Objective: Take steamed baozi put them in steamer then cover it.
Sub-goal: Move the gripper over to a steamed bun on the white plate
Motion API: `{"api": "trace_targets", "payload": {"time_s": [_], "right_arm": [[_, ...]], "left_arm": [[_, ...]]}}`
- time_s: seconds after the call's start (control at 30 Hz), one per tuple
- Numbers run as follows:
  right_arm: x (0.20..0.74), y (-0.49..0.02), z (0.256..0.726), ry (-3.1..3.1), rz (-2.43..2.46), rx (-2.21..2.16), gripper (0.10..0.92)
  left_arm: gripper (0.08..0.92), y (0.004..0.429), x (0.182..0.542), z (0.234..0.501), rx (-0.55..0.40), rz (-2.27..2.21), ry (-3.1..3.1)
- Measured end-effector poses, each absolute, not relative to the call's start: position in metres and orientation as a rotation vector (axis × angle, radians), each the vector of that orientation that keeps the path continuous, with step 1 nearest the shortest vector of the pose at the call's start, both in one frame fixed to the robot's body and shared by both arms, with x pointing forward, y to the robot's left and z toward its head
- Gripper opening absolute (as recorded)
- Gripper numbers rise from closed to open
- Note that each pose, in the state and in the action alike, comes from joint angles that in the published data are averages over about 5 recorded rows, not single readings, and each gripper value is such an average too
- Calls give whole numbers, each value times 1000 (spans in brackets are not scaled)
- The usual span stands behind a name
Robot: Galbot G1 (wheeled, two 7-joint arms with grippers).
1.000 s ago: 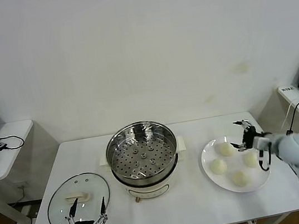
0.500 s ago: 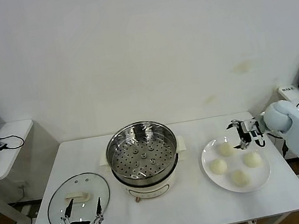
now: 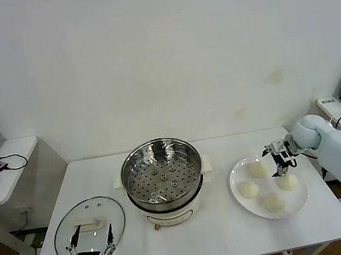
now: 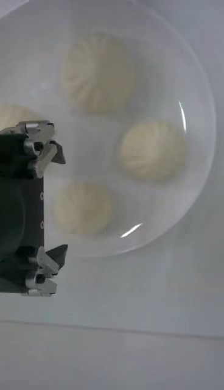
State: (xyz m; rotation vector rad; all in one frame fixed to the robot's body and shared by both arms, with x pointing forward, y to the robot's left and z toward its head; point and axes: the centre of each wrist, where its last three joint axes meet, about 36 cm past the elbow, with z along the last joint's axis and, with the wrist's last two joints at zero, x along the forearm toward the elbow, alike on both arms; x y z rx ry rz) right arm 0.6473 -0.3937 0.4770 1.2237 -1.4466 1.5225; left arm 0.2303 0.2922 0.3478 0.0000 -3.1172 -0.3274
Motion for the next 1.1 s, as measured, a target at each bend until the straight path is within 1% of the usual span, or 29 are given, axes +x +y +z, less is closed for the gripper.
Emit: {"api": "trace_targets", "payload": {"time_s": [0.17,0.63,0.97,1.1], "right_arm": [[656,-387,469,-1432,1524,1216,744],[663,-372,445,-1400,1517,1207,646],[664,-371,448,-1404,1519,1196,517],[665,-371,455,-1417,1518,1197,503]], "left_arm": [[823,294,231,347,3,-332,-3120],[823,296,230,349,9,-342,-3128],[823,296,229,349,8,-342,-3134],[823,296,230,349,7,-343,-3136]]}}
